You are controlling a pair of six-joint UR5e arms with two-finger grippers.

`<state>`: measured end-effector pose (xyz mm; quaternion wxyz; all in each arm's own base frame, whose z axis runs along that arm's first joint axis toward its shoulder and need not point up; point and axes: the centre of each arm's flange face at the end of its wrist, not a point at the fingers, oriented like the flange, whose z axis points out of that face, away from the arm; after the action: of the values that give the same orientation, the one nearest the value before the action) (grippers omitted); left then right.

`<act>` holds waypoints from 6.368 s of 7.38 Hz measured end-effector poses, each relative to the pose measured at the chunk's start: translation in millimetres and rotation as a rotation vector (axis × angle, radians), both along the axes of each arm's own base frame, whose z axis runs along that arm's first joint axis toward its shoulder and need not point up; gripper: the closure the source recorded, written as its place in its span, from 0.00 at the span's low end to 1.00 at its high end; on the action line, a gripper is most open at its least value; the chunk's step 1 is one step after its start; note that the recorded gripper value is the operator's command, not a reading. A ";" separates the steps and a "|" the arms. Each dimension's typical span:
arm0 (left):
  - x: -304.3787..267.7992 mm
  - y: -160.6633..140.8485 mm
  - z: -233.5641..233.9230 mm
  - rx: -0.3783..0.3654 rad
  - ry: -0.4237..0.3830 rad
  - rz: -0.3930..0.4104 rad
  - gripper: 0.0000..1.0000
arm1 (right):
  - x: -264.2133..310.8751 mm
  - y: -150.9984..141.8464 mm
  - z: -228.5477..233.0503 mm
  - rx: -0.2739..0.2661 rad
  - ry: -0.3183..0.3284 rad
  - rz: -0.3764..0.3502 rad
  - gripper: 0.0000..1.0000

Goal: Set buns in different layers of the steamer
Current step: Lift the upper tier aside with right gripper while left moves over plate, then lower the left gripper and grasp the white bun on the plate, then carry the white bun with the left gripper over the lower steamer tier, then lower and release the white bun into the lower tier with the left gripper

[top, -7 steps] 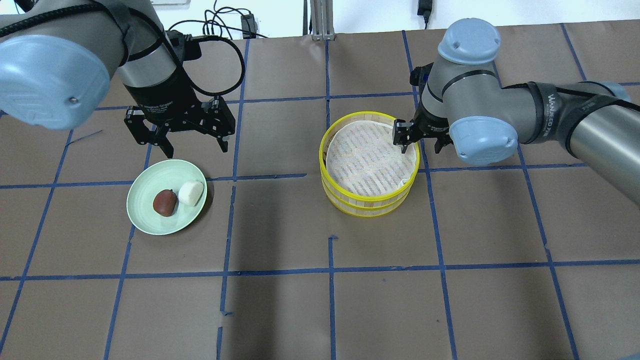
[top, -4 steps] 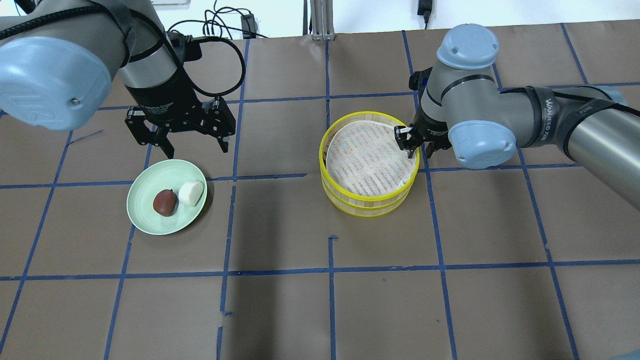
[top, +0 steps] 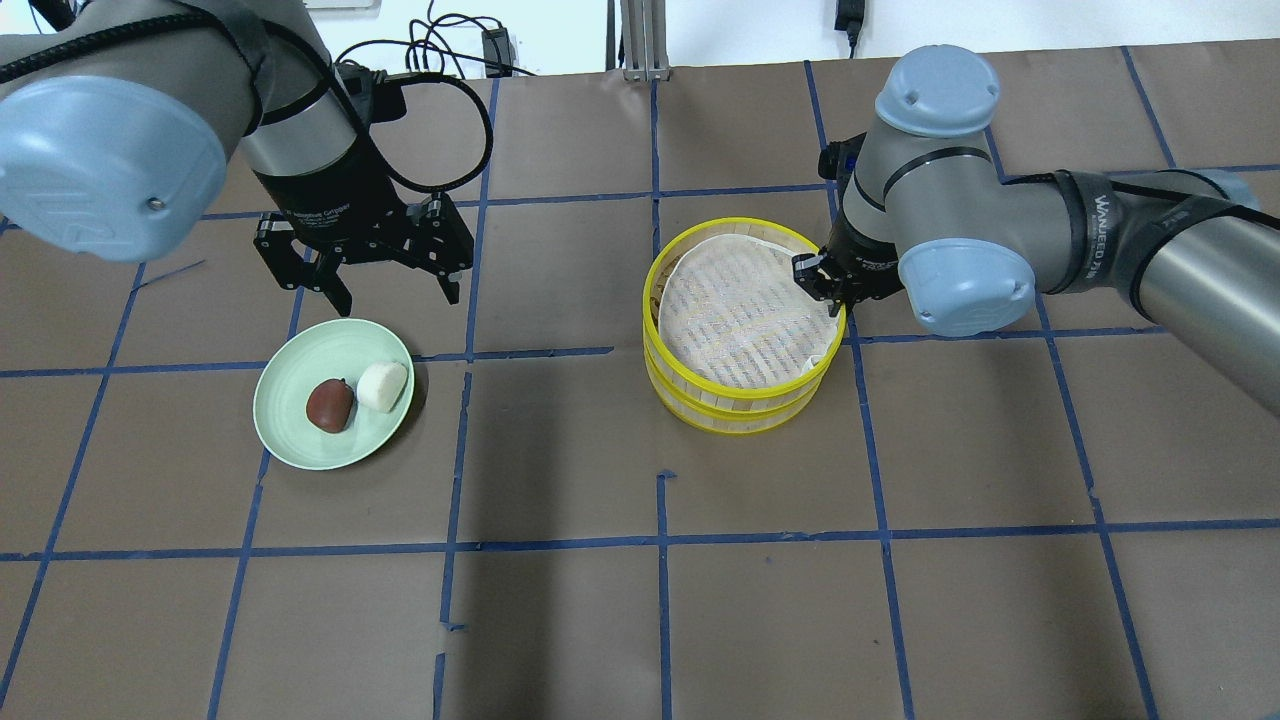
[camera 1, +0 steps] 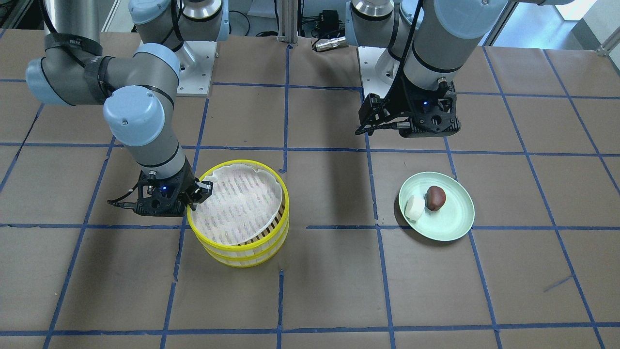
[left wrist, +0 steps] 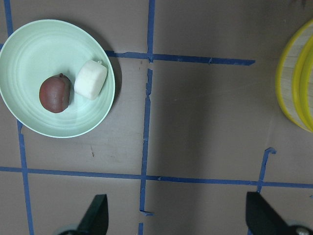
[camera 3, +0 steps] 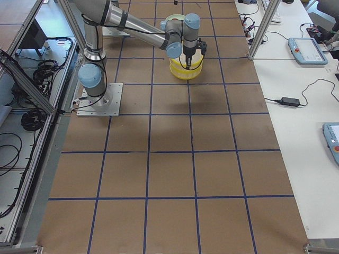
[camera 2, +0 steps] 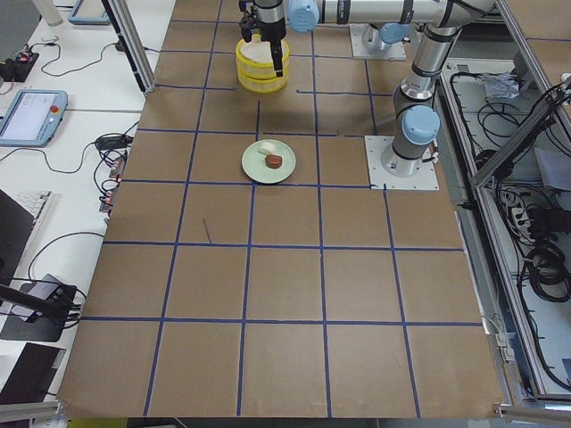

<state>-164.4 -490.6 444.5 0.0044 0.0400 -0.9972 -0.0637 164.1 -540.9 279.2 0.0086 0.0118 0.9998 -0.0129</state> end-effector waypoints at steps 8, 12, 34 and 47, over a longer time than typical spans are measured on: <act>103.5 -33.1 -52.0 0.033 0.022 -0.079 0.00 | -144.9 -25.1 99.7 0.009 0.022 -0.015 0.92; 163.7 -70.9 -160.3 0.040 0.100 -0.385 0.02 | -193.1 -25.2 96.5 0.015 0.026 0.009 0.91; -30.3 -77.8 -111.7 -0.071 0.214 0.050 0.98 | -246.8 -11.7 79.3 0.072 0.088 0.045 0.91; -237.8 -39.1 -191.7 -0.082 0.351 0.202 0.08 | -248.6 -12.7 78.3 0.072 0.088 0.048 0.91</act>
<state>-402.2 -529.7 252.8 0.1860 0.1281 -0.9738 -0.0282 -84.5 -553.6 357.5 -0.0354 -0.0126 0.9990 0.0227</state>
